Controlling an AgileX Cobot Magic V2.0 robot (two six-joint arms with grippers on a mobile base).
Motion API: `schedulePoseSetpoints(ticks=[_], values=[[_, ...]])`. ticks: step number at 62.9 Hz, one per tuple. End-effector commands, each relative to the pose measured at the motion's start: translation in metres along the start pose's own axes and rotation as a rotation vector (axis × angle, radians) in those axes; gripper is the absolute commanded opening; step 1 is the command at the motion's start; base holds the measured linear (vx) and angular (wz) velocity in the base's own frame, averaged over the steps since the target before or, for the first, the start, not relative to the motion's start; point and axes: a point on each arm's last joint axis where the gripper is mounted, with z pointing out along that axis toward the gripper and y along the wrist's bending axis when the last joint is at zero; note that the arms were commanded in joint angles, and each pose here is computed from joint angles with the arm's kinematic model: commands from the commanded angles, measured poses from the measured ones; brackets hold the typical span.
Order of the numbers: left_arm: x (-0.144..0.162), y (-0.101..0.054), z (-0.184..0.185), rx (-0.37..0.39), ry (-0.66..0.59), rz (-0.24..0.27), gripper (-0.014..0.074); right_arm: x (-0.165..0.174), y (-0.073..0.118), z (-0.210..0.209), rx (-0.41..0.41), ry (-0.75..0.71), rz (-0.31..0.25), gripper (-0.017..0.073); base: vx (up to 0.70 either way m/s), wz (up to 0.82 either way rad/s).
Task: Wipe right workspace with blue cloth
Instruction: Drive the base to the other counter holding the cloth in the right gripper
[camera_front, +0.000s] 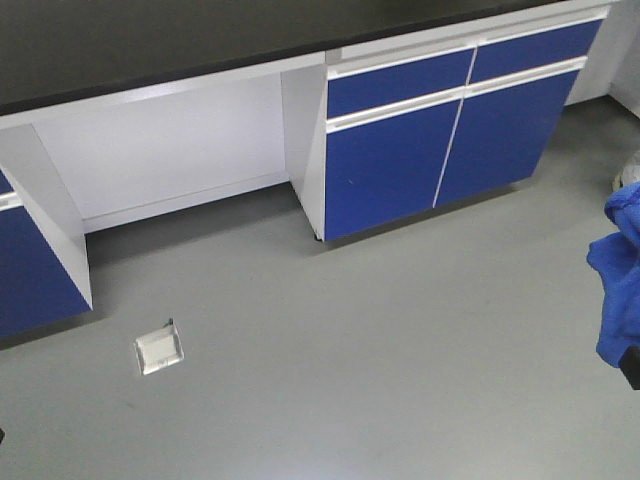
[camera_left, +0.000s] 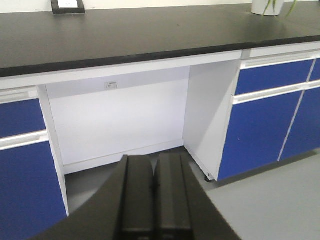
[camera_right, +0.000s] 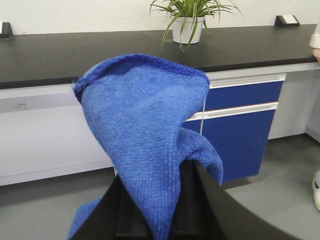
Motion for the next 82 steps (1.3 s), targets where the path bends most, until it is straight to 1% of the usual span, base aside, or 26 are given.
schedulePoseSetpoints(ticks=[1, 43, 82], values=[[0.0022, -0.0012, 0.0015, 0.018, -0.063, -0.006, -0.0006, -0.0155, -0.0039, -0.0014, 0.042, -0.088, 0.002, -0.0004, 0.42, 0.10], [0.0022, -0.0012, 0.0015, 0.018, -0.063, -0.006, -0.0006, -0.0154, -0.0038, -0.0014, 0.041, -0.087, 0.002, -0.0004, 0.40, 0.11], [0.0022, -0.0012, 0.0015, 0.018, -0.063, -0.006, -0.0006, -0.0155, -0.0039, -0.0014, 0.042, -0.088, 0.002, -0.0004, 0.39, 0.37]])
